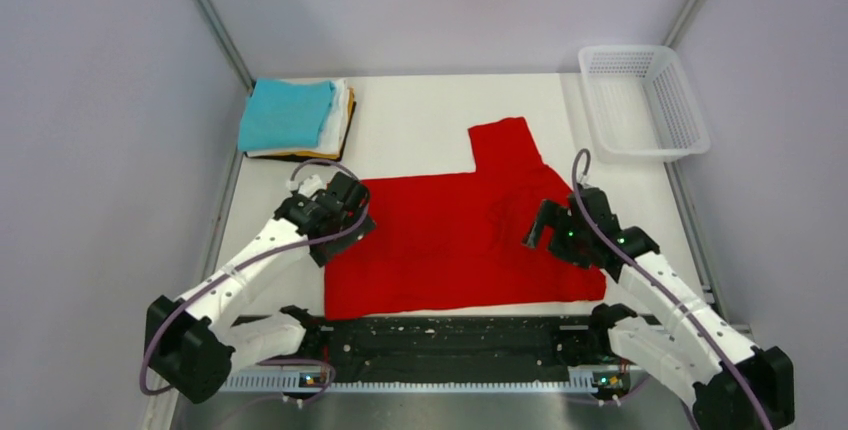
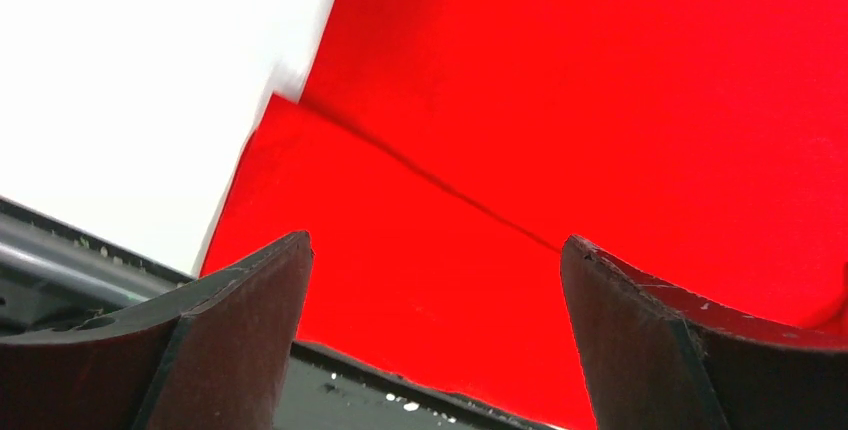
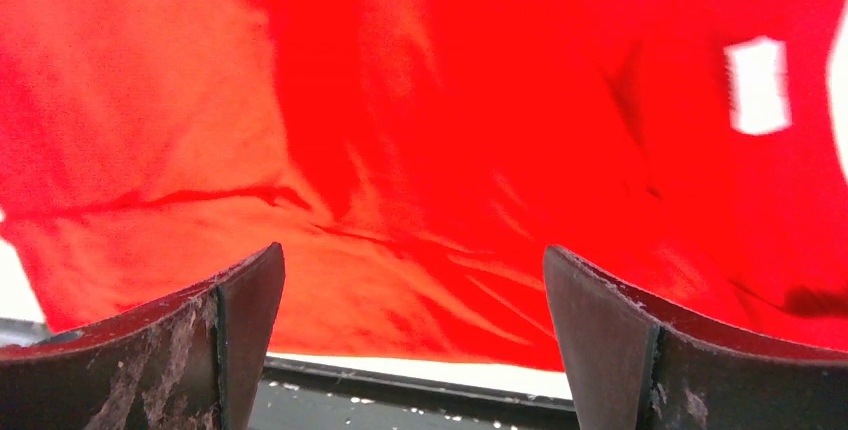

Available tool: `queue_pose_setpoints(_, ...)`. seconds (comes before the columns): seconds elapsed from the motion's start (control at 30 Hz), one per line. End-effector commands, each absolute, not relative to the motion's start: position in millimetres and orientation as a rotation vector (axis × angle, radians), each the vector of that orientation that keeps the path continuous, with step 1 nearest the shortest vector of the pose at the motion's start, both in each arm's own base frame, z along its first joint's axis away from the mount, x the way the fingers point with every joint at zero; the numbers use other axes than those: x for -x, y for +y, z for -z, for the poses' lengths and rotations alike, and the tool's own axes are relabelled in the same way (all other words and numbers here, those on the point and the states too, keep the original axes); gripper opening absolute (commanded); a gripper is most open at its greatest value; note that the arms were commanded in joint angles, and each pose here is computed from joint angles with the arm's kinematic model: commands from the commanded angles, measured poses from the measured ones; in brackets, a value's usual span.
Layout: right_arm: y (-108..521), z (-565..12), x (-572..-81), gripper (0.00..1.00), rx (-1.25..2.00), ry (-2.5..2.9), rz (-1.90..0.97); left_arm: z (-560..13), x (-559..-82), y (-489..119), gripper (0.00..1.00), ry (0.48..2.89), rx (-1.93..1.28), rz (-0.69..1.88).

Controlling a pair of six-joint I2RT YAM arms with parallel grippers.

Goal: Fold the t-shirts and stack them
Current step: Fold the flattened tshirt in 1/3 of the way, then grab the side of the flattened tshirt furthest away from the robot with both arms

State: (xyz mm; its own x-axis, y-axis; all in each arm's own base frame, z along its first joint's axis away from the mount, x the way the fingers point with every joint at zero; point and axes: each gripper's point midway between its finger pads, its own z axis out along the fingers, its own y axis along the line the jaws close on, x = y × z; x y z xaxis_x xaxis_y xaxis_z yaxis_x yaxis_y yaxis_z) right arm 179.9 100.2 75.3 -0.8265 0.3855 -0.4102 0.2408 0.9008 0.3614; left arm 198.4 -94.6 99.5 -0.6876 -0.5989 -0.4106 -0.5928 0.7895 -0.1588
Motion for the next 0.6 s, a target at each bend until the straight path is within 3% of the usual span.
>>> queue_pose_setpoints(0.0, 149.8, -80.7, -213.2, 0.99, -0.230, 2.488, -0.609, -130.8, -232.5, -94.3, 0.99, 2.399, 0.773, 0.079)
queue_pose_setpoints(0.23, 131.4, -43.5, -219.7, 0.99, -0.352, 2.489, -0.414, -145.4, -269.5, -89.1, 0.99, 2.308, 0.695, 0.102)
queue_pose_setpoints(0.37, 98.0, -19.1, -192.4, 0.99, -0.458, 2.549, -0.228, -129.6, -290.8, -82.0, 0.99, 2.337, 0.721, 0.206)
queue_pose_setpoints(0.57, 81.5, -8.0, -160.4, 0.99, -0.617, 2.579, -0.193, -106.8, -324.2, -57.3, 0.99, 2.372, 0.776, 0.151)
